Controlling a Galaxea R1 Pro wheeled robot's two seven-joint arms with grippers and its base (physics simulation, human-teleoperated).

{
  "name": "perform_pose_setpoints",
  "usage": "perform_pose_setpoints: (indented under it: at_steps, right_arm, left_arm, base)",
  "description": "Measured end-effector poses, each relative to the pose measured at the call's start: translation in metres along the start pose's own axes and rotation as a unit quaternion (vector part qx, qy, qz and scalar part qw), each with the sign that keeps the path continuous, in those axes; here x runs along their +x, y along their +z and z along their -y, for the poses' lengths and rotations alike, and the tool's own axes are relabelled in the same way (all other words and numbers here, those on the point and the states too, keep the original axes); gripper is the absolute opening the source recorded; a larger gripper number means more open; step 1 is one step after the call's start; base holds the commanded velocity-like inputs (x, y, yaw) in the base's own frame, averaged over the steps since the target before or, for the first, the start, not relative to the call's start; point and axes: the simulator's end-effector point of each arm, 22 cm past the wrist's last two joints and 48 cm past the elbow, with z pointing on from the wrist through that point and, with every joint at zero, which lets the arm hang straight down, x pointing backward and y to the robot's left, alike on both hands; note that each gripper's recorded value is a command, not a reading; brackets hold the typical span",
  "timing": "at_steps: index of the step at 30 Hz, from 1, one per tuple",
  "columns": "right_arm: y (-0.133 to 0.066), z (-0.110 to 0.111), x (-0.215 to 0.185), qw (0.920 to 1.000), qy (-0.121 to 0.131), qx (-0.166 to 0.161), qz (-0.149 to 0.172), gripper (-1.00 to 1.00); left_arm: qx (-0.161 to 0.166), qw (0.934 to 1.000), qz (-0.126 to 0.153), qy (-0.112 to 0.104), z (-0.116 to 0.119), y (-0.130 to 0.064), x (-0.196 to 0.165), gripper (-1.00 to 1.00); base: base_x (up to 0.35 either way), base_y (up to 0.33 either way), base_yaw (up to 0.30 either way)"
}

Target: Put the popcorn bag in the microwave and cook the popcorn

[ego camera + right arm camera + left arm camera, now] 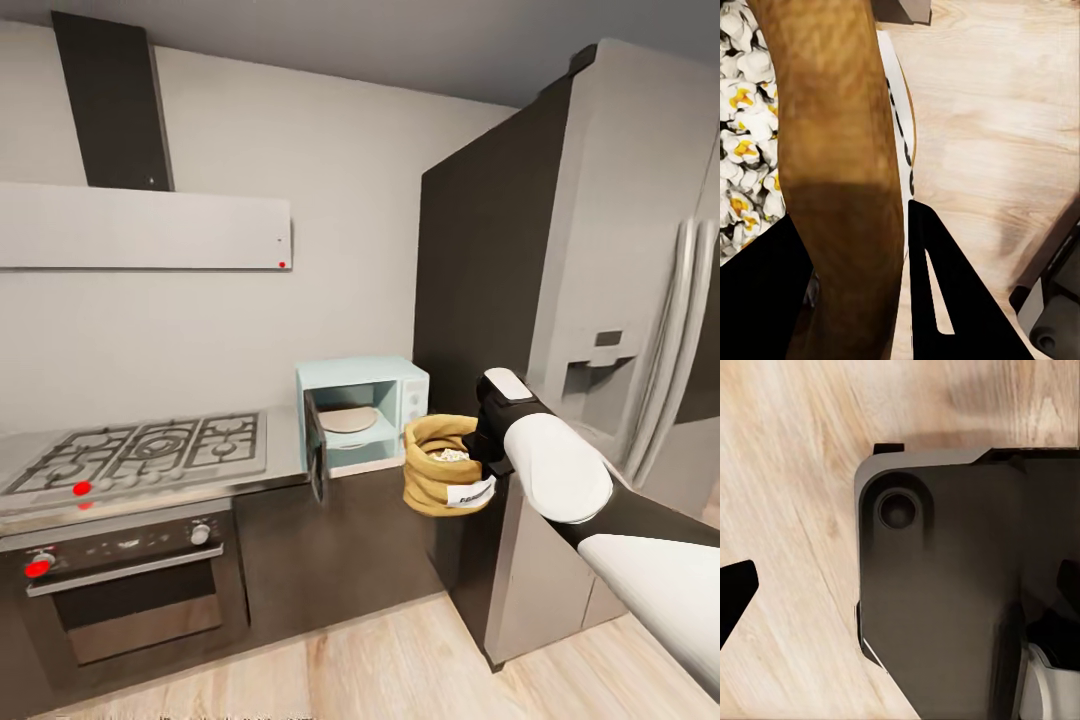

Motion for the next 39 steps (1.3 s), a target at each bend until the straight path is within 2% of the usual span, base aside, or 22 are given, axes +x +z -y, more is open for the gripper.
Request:
perform_pose_setpoints:
  at_steps: [39]
  right_arm:
    - [0.0000,0.0001,0.0000,1.0000,0.000,0.000,0.000,-1.00]
  left_arm:
    - [0.000,1.0000,0.000,0.000,-0.0001,0.0000,0.0002,1.00]
  base:
    - [0.000,-0.131,0.273]
